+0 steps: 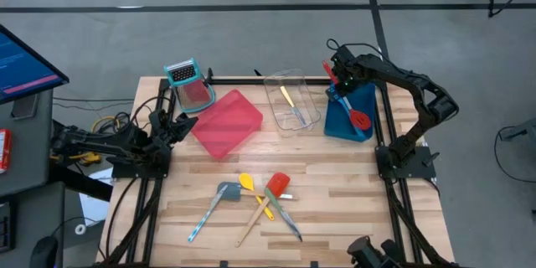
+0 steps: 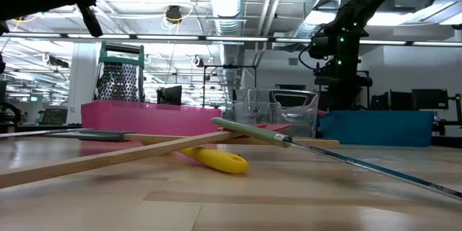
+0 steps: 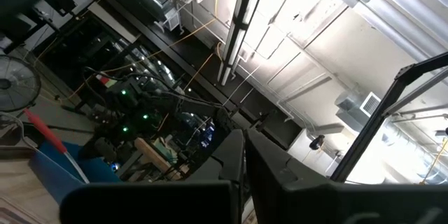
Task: Pick & Place Kitchen Items
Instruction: Put the red serving spoon into the blue bin, then put the green knife into the transparent bin
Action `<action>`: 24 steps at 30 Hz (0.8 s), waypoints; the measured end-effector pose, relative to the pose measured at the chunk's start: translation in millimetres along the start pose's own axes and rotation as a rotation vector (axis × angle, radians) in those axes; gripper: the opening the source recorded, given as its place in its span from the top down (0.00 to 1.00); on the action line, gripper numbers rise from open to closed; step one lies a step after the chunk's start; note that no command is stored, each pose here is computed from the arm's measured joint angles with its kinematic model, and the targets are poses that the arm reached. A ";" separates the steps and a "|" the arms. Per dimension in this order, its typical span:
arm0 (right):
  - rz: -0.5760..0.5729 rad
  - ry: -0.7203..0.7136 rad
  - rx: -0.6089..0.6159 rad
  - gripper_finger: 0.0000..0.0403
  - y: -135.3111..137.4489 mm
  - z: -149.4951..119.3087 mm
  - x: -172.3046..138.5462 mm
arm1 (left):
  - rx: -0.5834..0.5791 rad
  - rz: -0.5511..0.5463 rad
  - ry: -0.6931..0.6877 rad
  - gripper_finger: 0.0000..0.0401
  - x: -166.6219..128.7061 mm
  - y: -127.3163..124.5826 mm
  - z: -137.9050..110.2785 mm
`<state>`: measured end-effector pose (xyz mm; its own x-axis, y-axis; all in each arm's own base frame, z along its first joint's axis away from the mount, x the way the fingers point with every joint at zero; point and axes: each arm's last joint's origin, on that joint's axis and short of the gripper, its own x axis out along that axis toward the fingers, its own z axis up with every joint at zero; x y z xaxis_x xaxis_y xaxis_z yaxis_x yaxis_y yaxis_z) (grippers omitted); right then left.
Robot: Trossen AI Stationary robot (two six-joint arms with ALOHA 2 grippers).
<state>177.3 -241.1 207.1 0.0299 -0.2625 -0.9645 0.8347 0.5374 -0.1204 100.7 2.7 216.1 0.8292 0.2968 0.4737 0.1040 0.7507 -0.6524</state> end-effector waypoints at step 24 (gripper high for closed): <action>0.282 -0.575 0.118 0.55 20.7 -66.2 -176.8 | -0.003 -0.001 0.000 0.99 0.0 -0.1 0.0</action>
<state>152.9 -130.6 359.5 0.5189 -0.5288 -0.6717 0.8054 0.5656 0.1770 100.7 2.7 216.1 0.8290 0.2958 0.4747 0.1069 0.7492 -0.6536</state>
